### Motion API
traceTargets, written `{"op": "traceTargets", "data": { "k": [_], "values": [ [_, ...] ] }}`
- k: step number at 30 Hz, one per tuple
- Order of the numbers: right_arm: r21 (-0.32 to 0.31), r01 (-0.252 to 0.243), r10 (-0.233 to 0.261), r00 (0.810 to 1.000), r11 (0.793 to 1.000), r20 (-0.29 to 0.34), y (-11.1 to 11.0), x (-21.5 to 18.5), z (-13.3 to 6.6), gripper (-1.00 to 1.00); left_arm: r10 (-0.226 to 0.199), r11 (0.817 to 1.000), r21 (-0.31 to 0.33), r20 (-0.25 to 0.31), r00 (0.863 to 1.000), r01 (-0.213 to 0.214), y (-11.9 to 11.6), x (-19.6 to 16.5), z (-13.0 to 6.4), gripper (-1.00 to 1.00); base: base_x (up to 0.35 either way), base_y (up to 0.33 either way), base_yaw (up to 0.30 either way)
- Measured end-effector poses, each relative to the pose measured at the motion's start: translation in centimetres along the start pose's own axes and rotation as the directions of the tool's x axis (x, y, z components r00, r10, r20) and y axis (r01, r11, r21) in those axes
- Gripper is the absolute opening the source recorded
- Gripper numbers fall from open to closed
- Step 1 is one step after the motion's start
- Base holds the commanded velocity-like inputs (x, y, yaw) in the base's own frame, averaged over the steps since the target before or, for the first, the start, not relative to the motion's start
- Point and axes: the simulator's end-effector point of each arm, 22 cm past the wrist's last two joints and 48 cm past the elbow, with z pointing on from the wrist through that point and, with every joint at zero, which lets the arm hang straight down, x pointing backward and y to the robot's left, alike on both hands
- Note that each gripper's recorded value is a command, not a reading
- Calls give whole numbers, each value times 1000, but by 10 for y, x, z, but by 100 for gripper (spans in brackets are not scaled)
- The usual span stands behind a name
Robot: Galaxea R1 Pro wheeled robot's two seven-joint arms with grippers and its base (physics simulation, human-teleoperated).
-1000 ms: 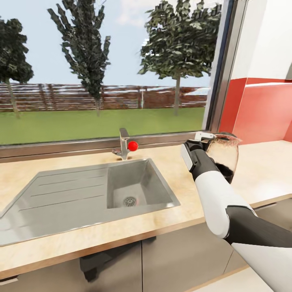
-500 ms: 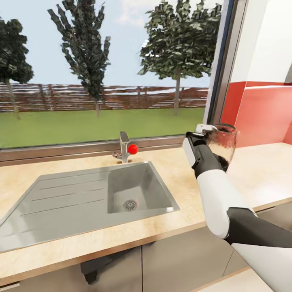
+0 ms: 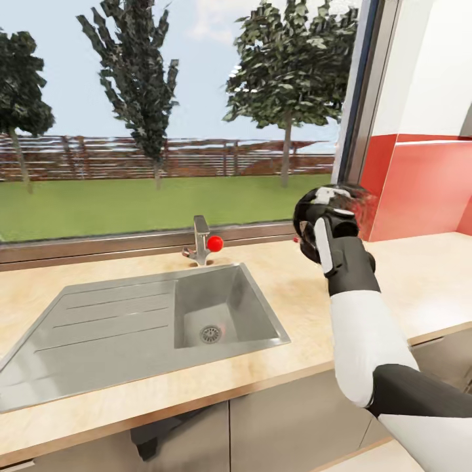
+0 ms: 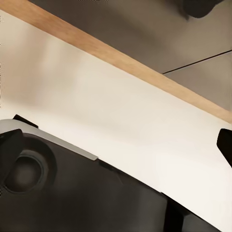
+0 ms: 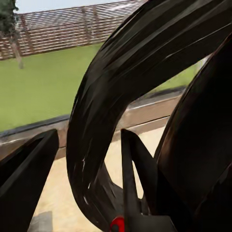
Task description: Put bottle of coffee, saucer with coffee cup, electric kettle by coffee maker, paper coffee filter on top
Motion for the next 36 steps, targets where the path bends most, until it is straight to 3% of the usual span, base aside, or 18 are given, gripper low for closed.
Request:
{"op": "traceTargets", "data": {
  "k": [3,8,9,11,12,16,17,20,24,32,36],
  "values": [
    [-50,24,-23,1000,998,14,4,-1,-9,-100,0,1000,2,0,1000,0,0,0,0,100,0,0,0],
    [-145,112,-109,994,983,27,14,11,-23,-100,0,1000,3,0,1000,0,-1,0,0,100,0,0,0],
    [-178,137,-133,991,974,33,18,13,-28,-100,0,1000,3,0,1000,0,-1,0,0,100,0,0,0],
    [-294,200,-196,980,934,46,31,21,-45,-100,0,1000,4,0,1000,0,-1,0,0,100,0,0,0],
    [-305,211,-207,977,929,45,32,22,-47,-100,0,1000,4,-1,1000,0,-1,0,0,100,0,0,0],
    [-386,219,-223,974,896,35,42,33,-62,-100,0,1000,4,0,1000,0,-1,0,0,100,0,0,0],
    [-426,221,-231,972,877,29,43,38,-70,-100,0,1000,5,0,1000,0,-1,0,0,100,0,0,0],
    [-471,233,-254,967,851,20,40,45,-77,-100,0,1000,4,0,1000,0,-1,0,0,100,0,0,0],
    [-549,248,-291,957,798,9,31,53,-88,-100,-2,1000,1,-1,1000,2,0,0,0,100,0,0,0],
    [-648,249,-323,947,720,5,32,60,-106,-100,-2,1000,0,-1,1000,2,0,1,0,100,0,0,0],
    [-665,249,-329,944,704,5,31,62,-109,-100,-2,1000,0,-1,1000,2,0,0,0,100,0,0,0]
  ]
}}
